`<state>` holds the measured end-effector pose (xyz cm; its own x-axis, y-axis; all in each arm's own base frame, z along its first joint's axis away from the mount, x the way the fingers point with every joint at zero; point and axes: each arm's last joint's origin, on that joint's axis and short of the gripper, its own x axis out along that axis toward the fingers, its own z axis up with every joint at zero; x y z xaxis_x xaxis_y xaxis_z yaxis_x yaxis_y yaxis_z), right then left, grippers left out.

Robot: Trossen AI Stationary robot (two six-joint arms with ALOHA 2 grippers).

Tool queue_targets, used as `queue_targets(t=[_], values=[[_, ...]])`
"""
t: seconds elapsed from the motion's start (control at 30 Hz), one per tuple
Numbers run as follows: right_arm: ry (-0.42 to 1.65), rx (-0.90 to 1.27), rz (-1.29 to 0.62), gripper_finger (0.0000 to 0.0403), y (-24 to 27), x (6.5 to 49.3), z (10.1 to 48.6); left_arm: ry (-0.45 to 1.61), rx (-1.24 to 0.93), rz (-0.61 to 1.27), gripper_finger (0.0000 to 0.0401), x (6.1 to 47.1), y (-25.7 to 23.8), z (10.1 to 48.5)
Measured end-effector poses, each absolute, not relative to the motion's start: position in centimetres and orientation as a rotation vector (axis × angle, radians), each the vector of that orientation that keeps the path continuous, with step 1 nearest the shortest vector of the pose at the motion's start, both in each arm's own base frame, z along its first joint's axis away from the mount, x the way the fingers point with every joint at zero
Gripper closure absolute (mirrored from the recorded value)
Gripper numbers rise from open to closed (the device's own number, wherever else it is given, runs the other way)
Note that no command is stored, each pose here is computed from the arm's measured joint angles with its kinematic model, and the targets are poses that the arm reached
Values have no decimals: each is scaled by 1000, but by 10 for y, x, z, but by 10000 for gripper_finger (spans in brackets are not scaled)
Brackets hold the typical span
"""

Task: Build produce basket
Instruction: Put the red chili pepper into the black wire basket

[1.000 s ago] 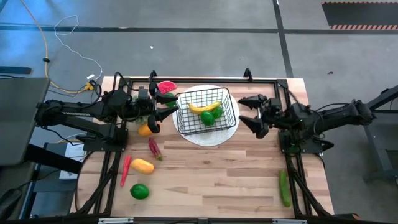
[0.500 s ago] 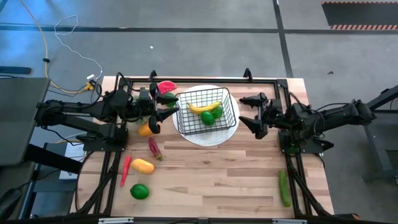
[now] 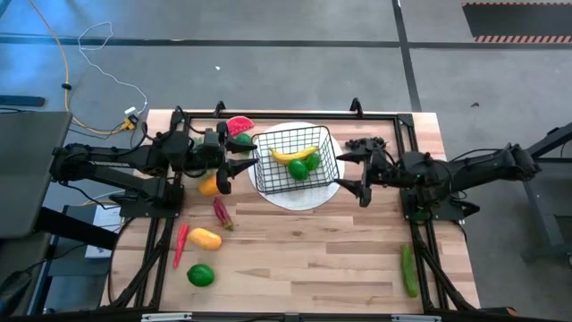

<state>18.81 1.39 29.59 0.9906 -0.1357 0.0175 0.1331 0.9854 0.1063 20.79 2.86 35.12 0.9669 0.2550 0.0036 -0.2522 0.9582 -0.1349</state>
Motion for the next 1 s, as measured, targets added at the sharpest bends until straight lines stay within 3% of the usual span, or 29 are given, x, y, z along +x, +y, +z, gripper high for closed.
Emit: queue_targets(t=[0.33, 0.67, 1.0], values=[[89, 77, -225, 148, -7, 186, 322, 0, -135, 253, 217, 208, 28, 349], [90, 80, -248, 155, -11, 186, 322, 21, -171, 265, 217, 208, 29, 347], [86, 113, -249, 155, -11, 186, 322, 544, -109, 138, 176, 202, 8, 348]])
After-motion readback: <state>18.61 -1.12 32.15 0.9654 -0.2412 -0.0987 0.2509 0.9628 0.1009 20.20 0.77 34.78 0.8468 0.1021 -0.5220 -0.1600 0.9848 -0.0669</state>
